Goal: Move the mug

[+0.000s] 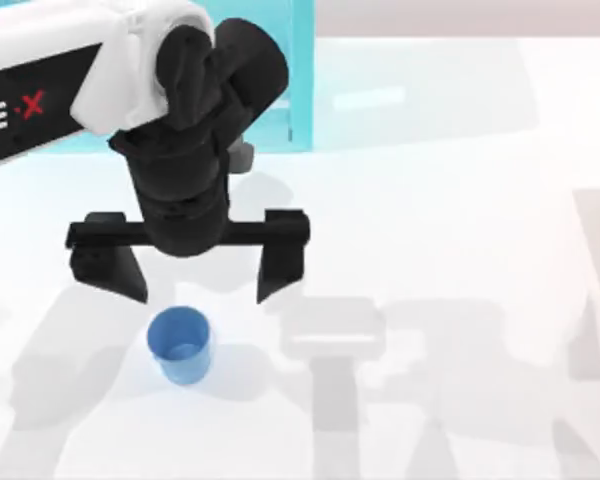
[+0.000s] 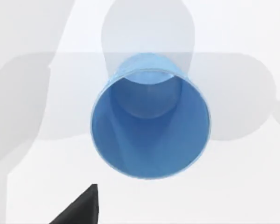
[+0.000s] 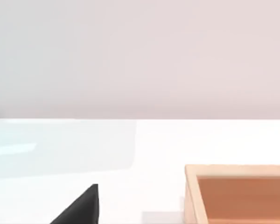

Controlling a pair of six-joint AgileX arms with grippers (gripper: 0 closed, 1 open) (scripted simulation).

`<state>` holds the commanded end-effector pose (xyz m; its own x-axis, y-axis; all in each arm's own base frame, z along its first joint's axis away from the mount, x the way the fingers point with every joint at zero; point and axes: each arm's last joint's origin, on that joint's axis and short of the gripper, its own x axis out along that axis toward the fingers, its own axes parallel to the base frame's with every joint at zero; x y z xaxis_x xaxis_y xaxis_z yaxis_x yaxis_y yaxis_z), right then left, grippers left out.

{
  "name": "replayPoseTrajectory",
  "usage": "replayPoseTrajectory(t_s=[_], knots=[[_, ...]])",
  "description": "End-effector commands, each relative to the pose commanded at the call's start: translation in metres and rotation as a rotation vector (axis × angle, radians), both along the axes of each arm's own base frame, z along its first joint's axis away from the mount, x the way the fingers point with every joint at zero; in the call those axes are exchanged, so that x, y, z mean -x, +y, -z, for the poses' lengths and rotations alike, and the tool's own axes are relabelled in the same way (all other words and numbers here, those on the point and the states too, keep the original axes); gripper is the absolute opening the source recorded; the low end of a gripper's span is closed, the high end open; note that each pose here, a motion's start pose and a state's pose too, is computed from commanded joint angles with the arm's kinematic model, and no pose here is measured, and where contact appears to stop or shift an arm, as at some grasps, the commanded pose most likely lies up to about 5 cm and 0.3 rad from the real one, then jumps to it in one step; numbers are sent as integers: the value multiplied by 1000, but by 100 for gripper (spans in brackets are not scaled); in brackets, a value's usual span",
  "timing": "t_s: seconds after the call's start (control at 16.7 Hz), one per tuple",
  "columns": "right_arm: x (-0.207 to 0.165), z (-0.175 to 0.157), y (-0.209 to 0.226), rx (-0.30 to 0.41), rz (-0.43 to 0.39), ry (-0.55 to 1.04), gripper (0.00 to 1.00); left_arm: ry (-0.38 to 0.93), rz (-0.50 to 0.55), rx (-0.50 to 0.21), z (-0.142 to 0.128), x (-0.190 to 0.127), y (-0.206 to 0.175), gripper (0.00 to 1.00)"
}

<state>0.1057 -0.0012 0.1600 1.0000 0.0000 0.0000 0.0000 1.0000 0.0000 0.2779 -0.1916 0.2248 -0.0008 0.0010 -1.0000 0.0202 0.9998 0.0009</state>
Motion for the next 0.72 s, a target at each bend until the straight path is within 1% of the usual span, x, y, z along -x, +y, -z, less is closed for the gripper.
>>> replayPoseTrajectory(t_s=[0.12,0.48,0.6,0.72], knots=[[0,0,0,0,0,0,100,-1,0,1,17,-2,-1,100],[0,0,0,0,0,0,100,-3,0,2,78,-1,-1,100],[0,0,0,0,0,0,100,-2,0,1,88,1,0,100],[0,0,0,0,0,0,100,-1,0,1,90,1,0,100]])
